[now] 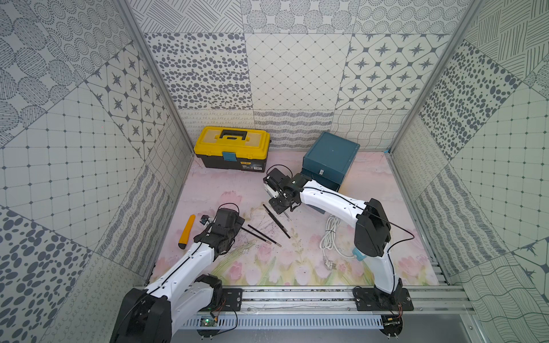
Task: Please place the pencils in the drawer according to their color
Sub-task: Pick up the pencil from the center of the board, then place the pencil in the drawer, then close the drawer in the storage box.
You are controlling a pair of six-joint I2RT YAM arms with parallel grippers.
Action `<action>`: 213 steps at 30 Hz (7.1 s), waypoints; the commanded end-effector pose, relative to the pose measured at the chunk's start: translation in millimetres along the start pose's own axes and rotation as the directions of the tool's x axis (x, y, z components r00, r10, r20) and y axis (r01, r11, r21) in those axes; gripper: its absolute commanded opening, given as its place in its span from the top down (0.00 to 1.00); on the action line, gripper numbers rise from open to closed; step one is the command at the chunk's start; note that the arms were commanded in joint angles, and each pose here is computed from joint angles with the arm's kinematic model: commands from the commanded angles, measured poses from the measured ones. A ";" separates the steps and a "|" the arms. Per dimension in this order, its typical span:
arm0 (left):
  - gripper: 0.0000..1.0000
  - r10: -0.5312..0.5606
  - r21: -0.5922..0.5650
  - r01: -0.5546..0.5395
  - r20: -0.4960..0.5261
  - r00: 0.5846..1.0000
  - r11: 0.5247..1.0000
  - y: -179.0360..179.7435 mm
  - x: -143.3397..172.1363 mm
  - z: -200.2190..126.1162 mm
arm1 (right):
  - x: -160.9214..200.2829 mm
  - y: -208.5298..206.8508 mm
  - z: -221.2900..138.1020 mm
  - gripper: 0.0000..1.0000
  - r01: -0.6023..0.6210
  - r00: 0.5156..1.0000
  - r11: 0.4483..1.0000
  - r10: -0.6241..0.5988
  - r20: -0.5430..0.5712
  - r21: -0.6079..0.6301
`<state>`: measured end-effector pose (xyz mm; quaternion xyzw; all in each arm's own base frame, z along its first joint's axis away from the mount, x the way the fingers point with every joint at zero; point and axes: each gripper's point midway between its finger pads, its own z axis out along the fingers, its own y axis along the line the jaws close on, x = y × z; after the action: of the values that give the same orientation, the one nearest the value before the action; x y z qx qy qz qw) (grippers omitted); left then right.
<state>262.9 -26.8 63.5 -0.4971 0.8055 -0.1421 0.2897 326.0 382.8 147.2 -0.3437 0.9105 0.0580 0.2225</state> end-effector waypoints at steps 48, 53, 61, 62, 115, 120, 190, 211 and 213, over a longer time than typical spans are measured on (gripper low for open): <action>0.01 0.017 0.018 -0.017 -0.001 1.000 1.000 -8.2 -2.5 -1.4 | 31.9 -166.8 -51.4 1.00 -0.157 0.988 0.946 0.148 0.054 0.283; 0.01 0.017 0.019 -0.017 -0.002 1.000 1.000 -8.5 -2.4 -1.9 | 32.4 -167.9 -50.0 0.97 -0.163 0.987 0.944 0.155 0.051 0.286; 0.01 0.018 0.020 -0.018 0.001 1.000 1.000 -8.5 -2.9 -2.6 | 31.3 -169.1 -52.7 0.86 -0.171 0.985 0.941 0.161 0.061 0.290; 0.01 0.016 0.019 -0.016 0.001 1.000 1.000 -8.1 -2.9 -2.4 | 30.7 -168.8 -53.5 0.84 -0.171 0.985 0.942 0.160 0.063 0.290; 0.01 0.831 0.521 -0.784 0.227 0.508 0.337 -227.3 169.6 -34.7 | 102.6 -221.3 -206.5 0.01 -0.677 0.683 0.674 0.427 0.593 0.295; 0.01 0.821 0.501 -0.792 0.245 0.516 0.349 -239.8 175.7 -27.6 | 104.4 -221.1 -208.1 0.01 -0.685 0.671 0.672 0.430 0.604 0.282; 0.50 0.661 0.596 -0.697 0.339 0.669 0.400 -379.7 222.8 25.2 | 101.5 -212.7 -214.4 0.01 -0.683 0.639 0.707 0.455 0.620 0.184; 0.31 0.530 0.651 -0.332 -0.128 0.838 0.682 -293.6 217.8 54.4 | 103.2 -212.5 -208.6 0.02 -0.685 0.640 0.706 0.465 0.611 0.180; 0.28 0.531 0.659 -0.297 -0.185 0.827 0.691 -292.7 224.3 60.0 | 103.6 -212.2 -208.2 0.01 -0.686 0.639 0.706 0.467 0.611 0.178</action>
<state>438.4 -342.0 93.1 -0.0928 0.8661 -0.3143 0.3776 317.5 105.0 287.8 0.0423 0.8777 0.0154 0.4771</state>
